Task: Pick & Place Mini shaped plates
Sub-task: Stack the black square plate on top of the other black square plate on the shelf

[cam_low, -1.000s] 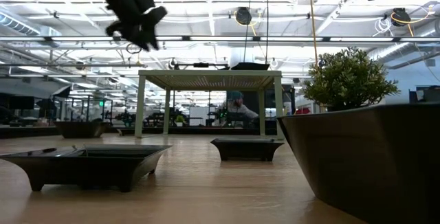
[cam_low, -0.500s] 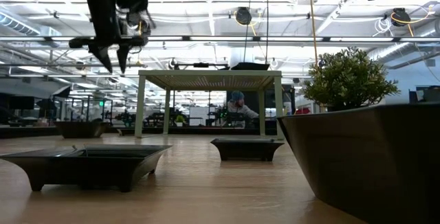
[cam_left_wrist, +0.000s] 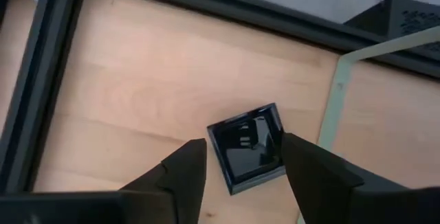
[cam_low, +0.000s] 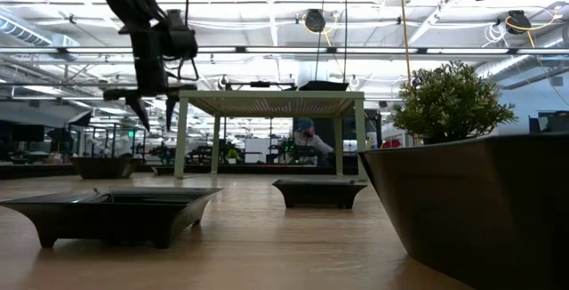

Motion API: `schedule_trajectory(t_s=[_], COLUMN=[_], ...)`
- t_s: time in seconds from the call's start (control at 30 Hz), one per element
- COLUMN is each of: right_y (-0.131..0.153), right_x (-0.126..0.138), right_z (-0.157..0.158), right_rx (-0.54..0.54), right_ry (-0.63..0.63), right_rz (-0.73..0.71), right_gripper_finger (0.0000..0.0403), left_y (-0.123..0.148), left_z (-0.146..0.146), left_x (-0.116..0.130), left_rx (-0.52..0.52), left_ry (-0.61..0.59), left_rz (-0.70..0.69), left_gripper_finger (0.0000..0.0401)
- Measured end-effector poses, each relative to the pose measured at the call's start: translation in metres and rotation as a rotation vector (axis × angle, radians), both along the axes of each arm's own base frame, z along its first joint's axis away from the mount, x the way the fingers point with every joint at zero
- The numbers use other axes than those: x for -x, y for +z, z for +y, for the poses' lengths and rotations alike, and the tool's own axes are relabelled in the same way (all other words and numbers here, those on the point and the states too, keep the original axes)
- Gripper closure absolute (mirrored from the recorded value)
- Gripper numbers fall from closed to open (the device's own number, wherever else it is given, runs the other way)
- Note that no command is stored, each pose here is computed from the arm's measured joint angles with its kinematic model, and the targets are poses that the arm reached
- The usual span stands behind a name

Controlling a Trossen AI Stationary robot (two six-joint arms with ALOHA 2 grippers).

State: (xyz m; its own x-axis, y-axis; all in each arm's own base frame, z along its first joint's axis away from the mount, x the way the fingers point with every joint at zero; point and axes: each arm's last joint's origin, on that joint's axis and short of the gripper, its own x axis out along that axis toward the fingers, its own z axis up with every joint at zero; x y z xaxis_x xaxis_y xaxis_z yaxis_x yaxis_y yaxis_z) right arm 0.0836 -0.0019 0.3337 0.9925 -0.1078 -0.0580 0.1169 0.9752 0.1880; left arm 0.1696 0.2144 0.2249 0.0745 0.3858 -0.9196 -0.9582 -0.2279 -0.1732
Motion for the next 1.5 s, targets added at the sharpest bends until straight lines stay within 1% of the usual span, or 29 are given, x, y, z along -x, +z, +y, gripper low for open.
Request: schedule_trajectory(t_s=[0.13, 0.33, 0.4, 0.5, 0.67, 0.8, 1.13, 1.5], right_y=[0.000, 0.000, 0.000, 0.000, 0.000, 0.000, 0.000, 0.000], right_x=[0.000, 0.000, 0.000, 0.000, 0.000, 0.000, 0.000, 0.000], right_z=[0.000, 0.000, 0.000, 0.000, 0.000, 0.000, 0.000, 0.000], right_rx=[0.000, 0.000, 0.000, 0.000, 0.000, 0.000, 0.000, 0.000], right_ry=[0.000, 0.000, 0.000, 0.000, 0.000, 0.000, 0.000, 0.000], right_rz=[0.000, 0.000, 0.000, 0.000, 0.000, 0.000, 0.000, 0.000], right_gripper_finger=[0.0298, 0.0298, 0.0298, 0.0298, 0.0298, 0.0298, 0.0298, 0.0298], left_y=[-0.010, -0.020, -0.027, -0.041, -0.060, -0.067, -0.069, -0.068], left_z=[0.003, 0.003, 0.001, -0.002, -0.004, -0.006, -0.007, -0.013], left_x=[-0.002, 0.006, 0.010, 0.014, 0.013, 0.013, 0.012, 0.005], left_rx=[0.027, 0.082, 0.105, 0.142, 0.123, 0.103, 0.081, 0.025], left_ry=[0.039, 0.075, 0.089, 0.102, 0.137, 0.153, 0.173, 0.202], left_rz=[0.026, 0.078, 0.074, 0.029, -0.089, -0.124, -0.100, -0.060], left_gripper_finger=[0.0199, 0.0196, 0.0196, 0.0196, 0.0196, 0.0196, 0.0196, 0.0196])
